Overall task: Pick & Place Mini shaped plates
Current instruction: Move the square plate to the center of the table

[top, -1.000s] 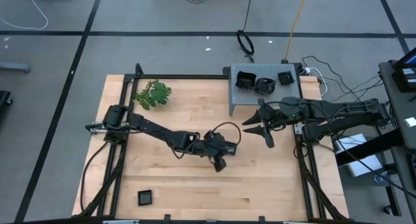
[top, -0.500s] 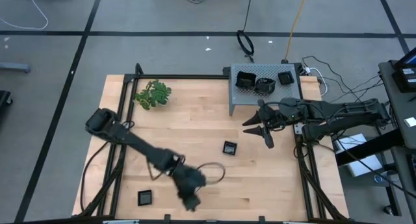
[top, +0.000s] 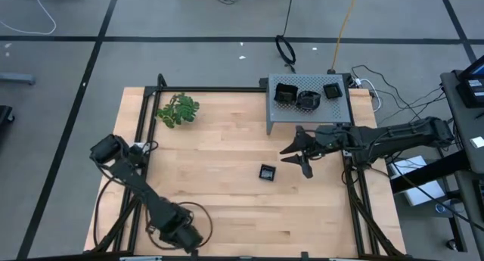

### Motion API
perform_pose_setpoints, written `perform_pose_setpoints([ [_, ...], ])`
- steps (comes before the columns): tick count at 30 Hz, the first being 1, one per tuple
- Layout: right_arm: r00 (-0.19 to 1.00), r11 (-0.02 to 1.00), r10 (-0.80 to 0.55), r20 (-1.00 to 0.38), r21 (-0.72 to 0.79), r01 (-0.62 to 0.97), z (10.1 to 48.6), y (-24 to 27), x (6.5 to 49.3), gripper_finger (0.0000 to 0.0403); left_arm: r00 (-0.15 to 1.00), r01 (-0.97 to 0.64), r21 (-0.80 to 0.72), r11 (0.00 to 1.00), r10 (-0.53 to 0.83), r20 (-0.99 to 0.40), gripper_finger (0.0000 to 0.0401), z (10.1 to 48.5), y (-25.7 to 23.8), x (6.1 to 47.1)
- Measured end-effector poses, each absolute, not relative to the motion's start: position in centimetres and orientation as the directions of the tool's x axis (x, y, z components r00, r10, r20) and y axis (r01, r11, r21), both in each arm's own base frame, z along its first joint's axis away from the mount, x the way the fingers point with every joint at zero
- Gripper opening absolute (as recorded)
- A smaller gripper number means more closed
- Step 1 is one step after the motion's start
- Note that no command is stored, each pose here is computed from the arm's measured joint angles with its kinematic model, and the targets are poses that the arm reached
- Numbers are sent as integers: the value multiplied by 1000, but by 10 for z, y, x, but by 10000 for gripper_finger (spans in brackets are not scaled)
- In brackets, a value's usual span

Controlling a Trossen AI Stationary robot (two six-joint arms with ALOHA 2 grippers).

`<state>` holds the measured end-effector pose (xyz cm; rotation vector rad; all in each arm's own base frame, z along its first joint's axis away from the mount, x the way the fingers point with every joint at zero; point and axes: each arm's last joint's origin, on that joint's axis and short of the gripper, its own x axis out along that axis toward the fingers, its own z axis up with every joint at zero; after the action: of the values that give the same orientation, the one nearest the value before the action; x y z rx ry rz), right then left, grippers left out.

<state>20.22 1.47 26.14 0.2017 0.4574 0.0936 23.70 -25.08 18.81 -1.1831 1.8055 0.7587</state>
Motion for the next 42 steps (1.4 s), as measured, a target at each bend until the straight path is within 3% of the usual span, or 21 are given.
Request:
perform_pose_setpoints([
  [5, 919, 975, 140, -369, 212, -63, 262, 15, 204, 116, -140, -978, 76, 196, -337, -931, 42, 187, -259, 228],
  [9, 934, 977, 141, -327, 196, -79, 267, 15, 205, 116, -150, -987, 126, 97, -314, -937, 45, 186, -258, 225],
  [13, 938, 981, 142, -315, 172, -90, 268, 15, 205, 116, -198, -980, 184, 75, -292, -936, 72, 186, -254, 223],
  [18, 939, 981, 142, -313, 170, -91, 268, 15, 204, 116, -246, -968, 249, 19, -244, -938, 135, 186, -240, 226],
  [25, 939, 979, 144, -312, 183, -89, 269, 15, 204, 116, -173, -984, 176, -9, -165, -971, 193, 181, -235, 232],
  [33, 919, 952, 261, -297, 234, -195, 271, 22, 201, 116, -336, -939, 344, -14, -182, -924, 172, 148, -242, 235],
  [42, 922, 946, 287, -260, 230, -230, 275, 27, 200, 116, -349, -934, 356, -17, -165, -923, 96, 138, -243, 237],
])
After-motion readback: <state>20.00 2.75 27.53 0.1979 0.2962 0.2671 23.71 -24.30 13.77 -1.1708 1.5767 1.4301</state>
